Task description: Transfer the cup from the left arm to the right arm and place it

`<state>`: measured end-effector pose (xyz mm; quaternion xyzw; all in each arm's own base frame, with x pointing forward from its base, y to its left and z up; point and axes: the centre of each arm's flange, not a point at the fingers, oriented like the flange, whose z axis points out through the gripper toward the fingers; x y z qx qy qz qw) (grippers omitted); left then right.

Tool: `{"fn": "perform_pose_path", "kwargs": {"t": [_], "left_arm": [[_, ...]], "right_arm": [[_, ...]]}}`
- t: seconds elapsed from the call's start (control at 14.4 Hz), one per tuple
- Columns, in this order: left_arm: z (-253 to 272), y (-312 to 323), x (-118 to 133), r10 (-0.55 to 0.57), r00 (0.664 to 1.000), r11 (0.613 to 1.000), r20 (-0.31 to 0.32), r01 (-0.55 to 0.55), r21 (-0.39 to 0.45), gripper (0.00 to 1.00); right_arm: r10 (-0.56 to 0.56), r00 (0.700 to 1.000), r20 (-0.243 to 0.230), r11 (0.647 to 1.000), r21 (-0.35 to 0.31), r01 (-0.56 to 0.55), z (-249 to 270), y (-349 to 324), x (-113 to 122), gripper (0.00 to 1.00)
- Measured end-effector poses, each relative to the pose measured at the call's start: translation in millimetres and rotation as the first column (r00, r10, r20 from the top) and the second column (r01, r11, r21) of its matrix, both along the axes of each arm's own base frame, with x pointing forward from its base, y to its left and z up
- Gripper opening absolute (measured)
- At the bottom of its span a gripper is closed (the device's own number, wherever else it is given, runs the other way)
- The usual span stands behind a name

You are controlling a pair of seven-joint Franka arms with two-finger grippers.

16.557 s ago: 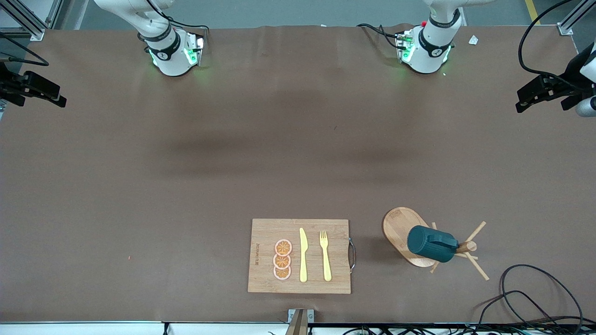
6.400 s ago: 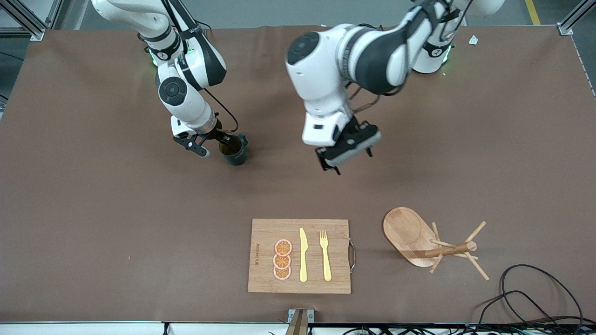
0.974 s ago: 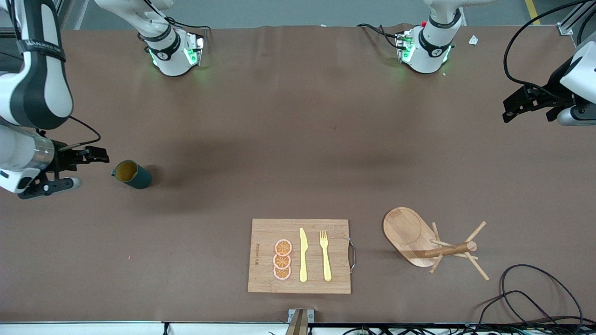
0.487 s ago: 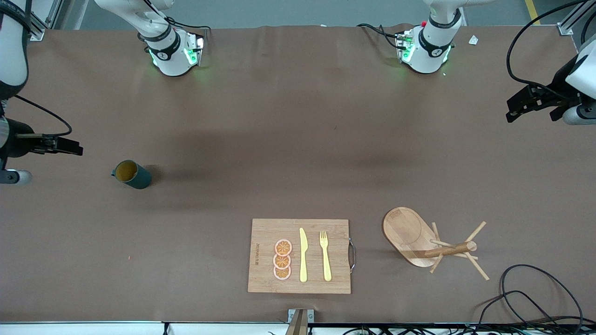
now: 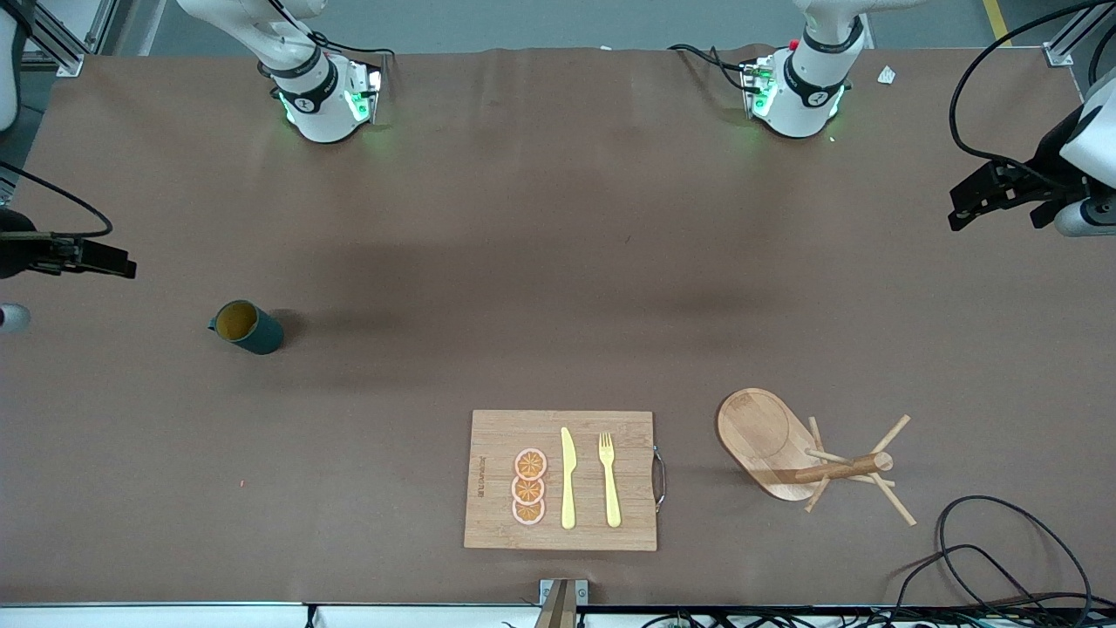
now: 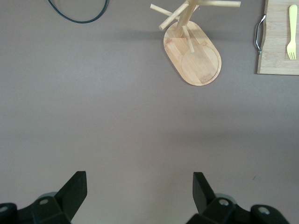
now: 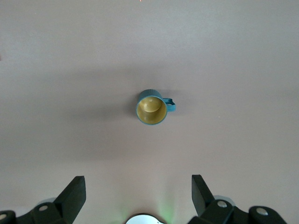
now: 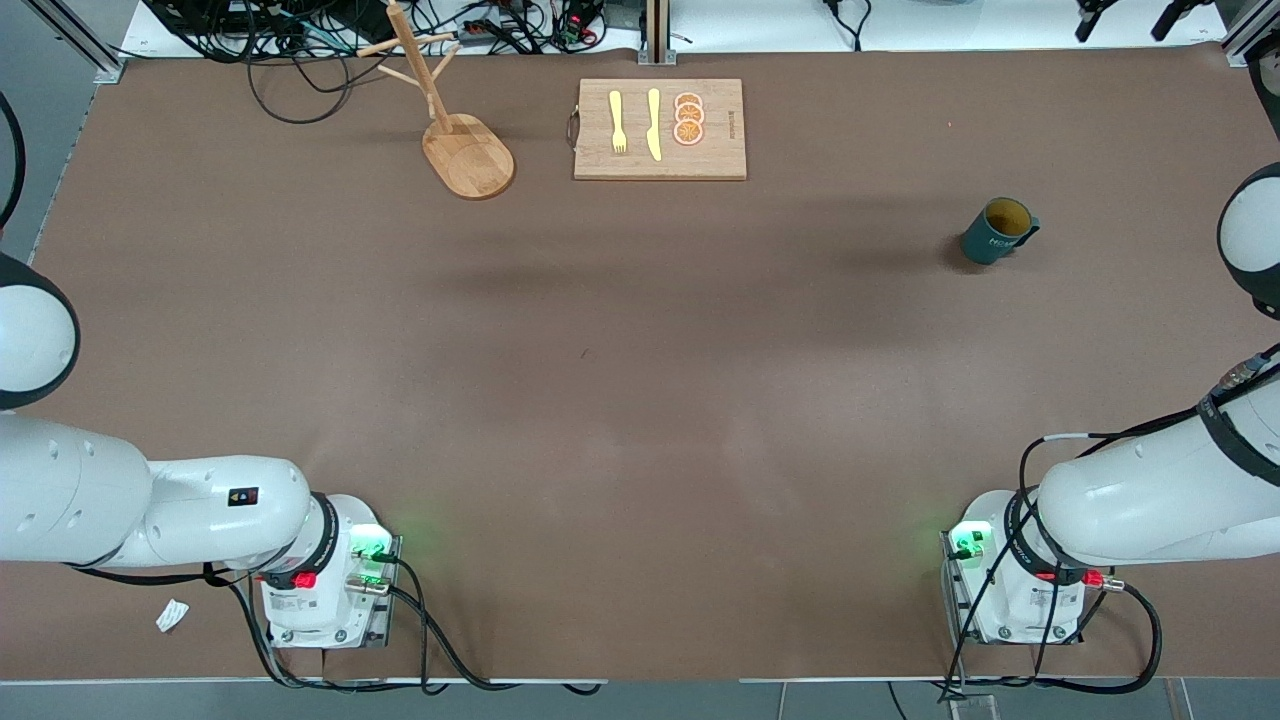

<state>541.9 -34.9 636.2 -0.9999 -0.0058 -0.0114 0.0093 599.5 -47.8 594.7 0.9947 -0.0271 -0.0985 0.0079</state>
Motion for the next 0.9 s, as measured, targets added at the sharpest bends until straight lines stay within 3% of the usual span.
{"fn": "perform_pose_path", "kwargs": {"t": [0.49,0.9], "left_arm": [[-1.8,-4.5,1.1,-0.008,1.0,1.0,-0.001,0.008,0.0,1.0],[5.6,-4.6,1.6,-0.008,1.0,1.0,0.016,0.008,-0.001,1.0]], "right_arm": [[0.042,0.999,-0.023,0.999,0.011,-0.041,7.2,3.1,-3.8,1.0],[0.059,0.998,-0.013,0.998,0.014,-0.059,12.8,13.7,-5.0,1.0]]}}
